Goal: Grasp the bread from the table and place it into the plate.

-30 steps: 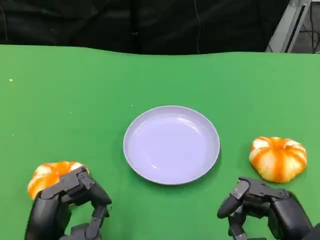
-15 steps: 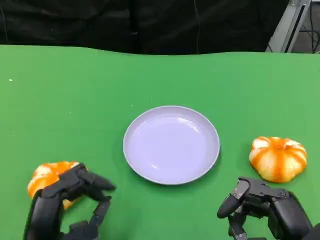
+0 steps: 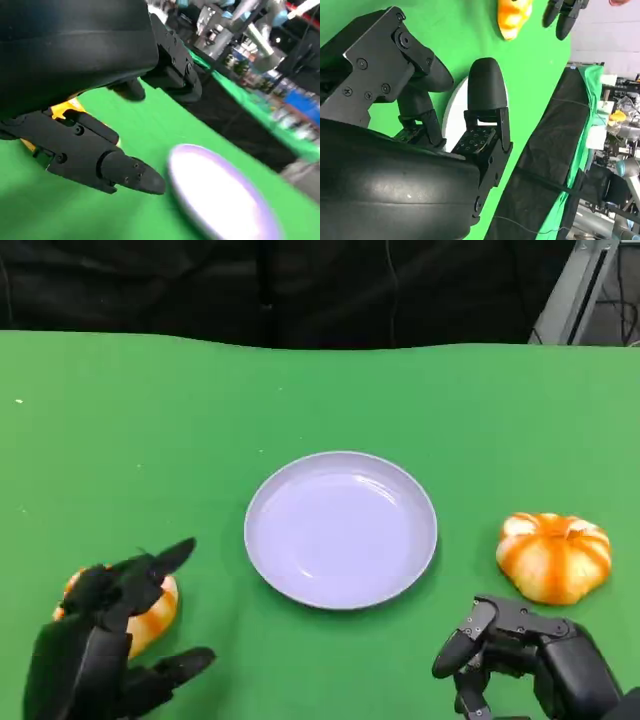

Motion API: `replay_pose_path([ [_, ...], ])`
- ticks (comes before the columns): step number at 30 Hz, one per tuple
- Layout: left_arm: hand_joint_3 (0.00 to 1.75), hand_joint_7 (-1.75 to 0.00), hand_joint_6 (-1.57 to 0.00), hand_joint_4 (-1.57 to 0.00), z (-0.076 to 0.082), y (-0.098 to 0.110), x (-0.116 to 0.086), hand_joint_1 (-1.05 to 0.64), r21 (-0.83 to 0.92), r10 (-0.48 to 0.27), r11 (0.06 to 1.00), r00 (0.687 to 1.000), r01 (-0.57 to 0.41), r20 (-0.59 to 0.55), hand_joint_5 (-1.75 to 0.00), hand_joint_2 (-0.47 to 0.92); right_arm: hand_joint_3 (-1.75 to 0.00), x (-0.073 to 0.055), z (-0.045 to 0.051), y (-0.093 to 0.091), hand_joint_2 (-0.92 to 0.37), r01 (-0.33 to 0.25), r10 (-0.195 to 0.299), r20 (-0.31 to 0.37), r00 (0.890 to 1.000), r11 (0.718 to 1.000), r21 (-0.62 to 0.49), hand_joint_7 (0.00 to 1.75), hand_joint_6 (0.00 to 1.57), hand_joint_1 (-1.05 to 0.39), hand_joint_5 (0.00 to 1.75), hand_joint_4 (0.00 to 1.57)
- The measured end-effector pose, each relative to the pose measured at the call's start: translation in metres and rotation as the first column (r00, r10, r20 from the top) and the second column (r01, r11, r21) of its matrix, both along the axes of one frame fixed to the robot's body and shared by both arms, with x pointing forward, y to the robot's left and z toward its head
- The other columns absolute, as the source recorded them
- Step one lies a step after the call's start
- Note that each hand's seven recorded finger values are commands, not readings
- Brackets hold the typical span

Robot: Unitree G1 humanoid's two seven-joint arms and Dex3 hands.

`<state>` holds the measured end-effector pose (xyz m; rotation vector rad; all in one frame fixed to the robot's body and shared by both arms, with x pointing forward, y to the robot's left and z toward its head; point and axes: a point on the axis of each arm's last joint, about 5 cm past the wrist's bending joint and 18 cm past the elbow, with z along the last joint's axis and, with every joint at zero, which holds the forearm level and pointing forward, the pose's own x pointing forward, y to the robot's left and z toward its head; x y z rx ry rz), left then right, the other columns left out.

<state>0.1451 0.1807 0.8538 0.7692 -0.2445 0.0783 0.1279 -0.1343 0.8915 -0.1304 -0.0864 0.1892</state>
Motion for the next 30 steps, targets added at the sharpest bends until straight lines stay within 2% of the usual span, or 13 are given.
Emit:
replay_pose_path([
  [4,0.05,-0.01,-0.24,0.0,-0.001,0.002,0.001,-0.5,0.11,0.018,0.994,1.0,-0.017,-0.003,-0.27,0.92,-1.37,0.0,0.0001,0.001,-0.31,-0.004,0.004,0.001,1.0,1.0,0.002,1.24,0.85,0.02,1.56,0.85],
  [7,0.08,-0.01,-0.18,0.0,0.0,0.001,0.002,-0.53,0.156,0.015,0.988,1.0,-0.013,-0.009,-0.16,0.92,-1.37,0.0,0.0003,0.001,-0.32,-0.005,0.005,0.002,1.0,1.0,0.003,1.25,0.84,0.03,1.56,0.84],
  [13,0.08,-0.01,-0.17,0.0,0.002,0.003,0.004,-0.54,0.218,0.02,0.976,1.0,-0.015,-0.02,-0.14,0.92,-1.36,0.001,0.0004,0.002,-0.33,-0.007,0.007,0.002,1.0,1.0,0.005,1.26,0.84,0.03,1.57,0.83],
  [14,0.1,-0.01,-0.16,0.0,0.001,0.003,0.004,-0.58,0.22,0.019,0.975,1.0,-0.014,-0.021,-0.14,0.92,-1.39,0.001,0.0005,0.002,-0.32,-0.008,0.008,0.002,1.0,1.0,0.006,1.27,0.84,0.03,1.58,0.84],
  [16,0.11,0.0,-0.16,0.0,0.007,0.003,0.008,-0.6,0.326,0.047,0.945,0.997,-0.022,-0.069,-0.15,0.92,-1.4,0.001,0.0008,0.003,-0.31,-0.008,0.008,0.005,1.0,1.0,0.008,1.28,0.83,0.03,1.59,0.83],
  [18,0.11,0.0,-0.15,0.0,0.016,0.003,0.014,-0.59,0.453,0.099,0.891,0.987,-0.03,-0.13,-0.15,0.92,-1.41,0.003,0.002,0.004,-0.3,-0.011,0.01,0.014,1.0,1.0,0.013,1.29,0.83,0.03,1.59,0.83],
  [20,0.08,0.0,-0.15,-0.01,0.024,0.003,0.02,-0.6,0.508,0.134,0.861,0.976,-0.029,-0.171,-0.16,0.92,-1.42,0.004,0.0023,0.005,-0.3,-0.011,0.011,0.017,1.0,1.0,0.02,1.3,0.83,0.03,1.59,0.84],
  [25,0.07,0.0,-0.12,0.0,0.035,-0.001,0.031,-0.61,0.572,0.142,0.819,0.948,0.048,-0.283,-0.13,0.92,-1.41,0.004,0.0019,0.005,-0.31,-0.009,0.009,0.015,1.0,1.0,0.02,1.3,0.83,0.03,1.59,0.84],
  [30,0.07,-0.01,-0.12,-0.01,0.037,-0.005,0.039,-0.62,0.585,0.151,0.803,0.91,0.115,-0.387,-0.14,0.92,-1.38,0.002,0.0011,0.005,-0.32,-0.007,0.007,0.009,1.0,1.0,0.019,1.29,0.82,0.03,1.59,0.83],
])
